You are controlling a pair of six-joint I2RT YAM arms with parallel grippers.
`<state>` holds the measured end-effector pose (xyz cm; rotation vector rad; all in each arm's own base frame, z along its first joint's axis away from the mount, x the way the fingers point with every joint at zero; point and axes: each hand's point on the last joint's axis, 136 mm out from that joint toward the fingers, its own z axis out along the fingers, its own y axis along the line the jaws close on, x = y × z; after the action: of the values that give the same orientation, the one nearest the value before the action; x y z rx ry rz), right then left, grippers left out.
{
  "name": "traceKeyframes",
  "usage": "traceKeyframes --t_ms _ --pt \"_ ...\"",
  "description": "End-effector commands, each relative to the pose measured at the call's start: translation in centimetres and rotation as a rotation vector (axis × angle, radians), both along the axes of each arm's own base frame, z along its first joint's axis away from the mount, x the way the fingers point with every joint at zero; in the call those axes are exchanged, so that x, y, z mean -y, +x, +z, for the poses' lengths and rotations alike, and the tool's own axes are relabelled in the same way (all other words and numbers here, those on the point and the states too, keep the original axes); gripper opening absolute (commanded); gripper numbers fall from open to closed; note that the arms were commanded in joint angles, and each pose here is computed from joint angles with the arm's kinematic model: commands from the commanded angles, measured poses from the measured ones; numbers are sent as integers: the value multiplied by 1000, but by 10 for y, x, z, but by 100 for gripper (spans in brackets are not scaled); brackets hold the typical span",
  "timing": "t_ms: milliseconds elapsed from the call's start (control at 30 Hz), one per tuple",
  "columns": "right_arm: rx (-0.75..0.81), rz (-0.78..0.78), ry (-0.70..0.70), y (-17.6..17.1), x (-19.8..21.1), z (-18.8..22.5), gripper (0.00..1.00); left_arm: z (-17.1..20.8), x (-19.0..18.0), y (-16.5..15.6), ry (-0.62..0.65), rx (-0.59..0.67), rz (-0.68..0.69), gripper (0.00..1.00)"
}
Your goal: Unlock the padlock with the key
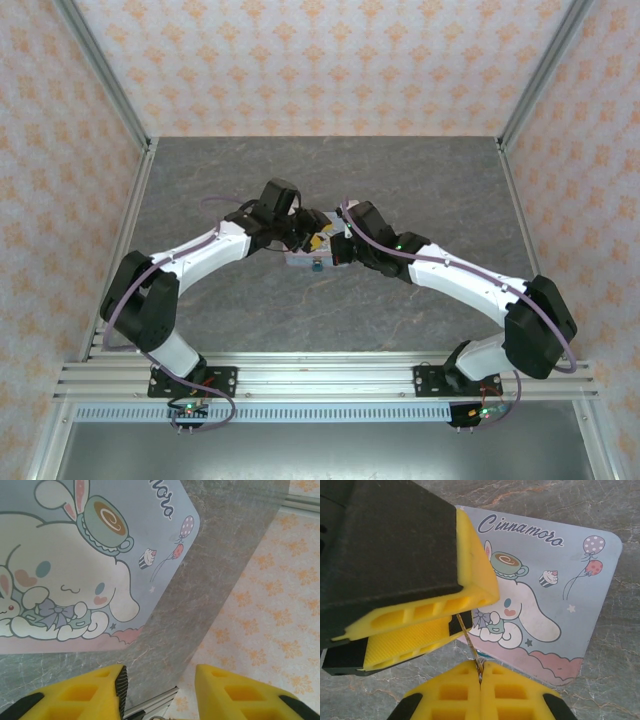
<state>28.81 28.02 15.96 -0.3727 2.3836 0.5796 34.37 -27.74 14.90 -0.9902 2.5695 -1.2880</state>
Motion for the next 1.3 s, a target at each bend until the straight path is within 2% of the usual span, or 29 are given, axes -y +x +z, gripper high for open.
traceKeyframes --t_ms 0,133,300,500,600,733,800,833,900,1000,1100,1267 --pt "27 -2 -15 4 -1 6 0 4 3 2 13 9 -4 37" --pt "25 -2 -17 4 -1 5 0 4 6 2 12 9 -9 30" --pt "25 -2 -16 4 -1 5 0 3 8 1 14 7 -14 28" --pt "25 -4 -17 4 0 5 0 2 10 1 18 5 -20 20" --pt "26 -4 -16 3 0 5 0 0 10 0 25 4 -25 15" --pt "30 -10 -16 4 1 6 0 -1 10 1 34 11 -35 0" --pt "33 -24 -26 5 4 7 0 -3 9 1 45 22 -46 0" --pt "40 -41 -31 6 7 9 8 -5 10 2 53 29 -58 0" --pt "50 -64 -40 6 14 15 31 -5 10 5 67 54 -81 0" --pt "43 -115 -17 8 30 27 50 -1 8 16 82 126 -110 0" --pt "16 -194 78 13 47 39 57 11 4 30 97 224 -134 0" --pt "-61 -310 360 28 60 56 61 54 -3 53 87 466 -149 0"
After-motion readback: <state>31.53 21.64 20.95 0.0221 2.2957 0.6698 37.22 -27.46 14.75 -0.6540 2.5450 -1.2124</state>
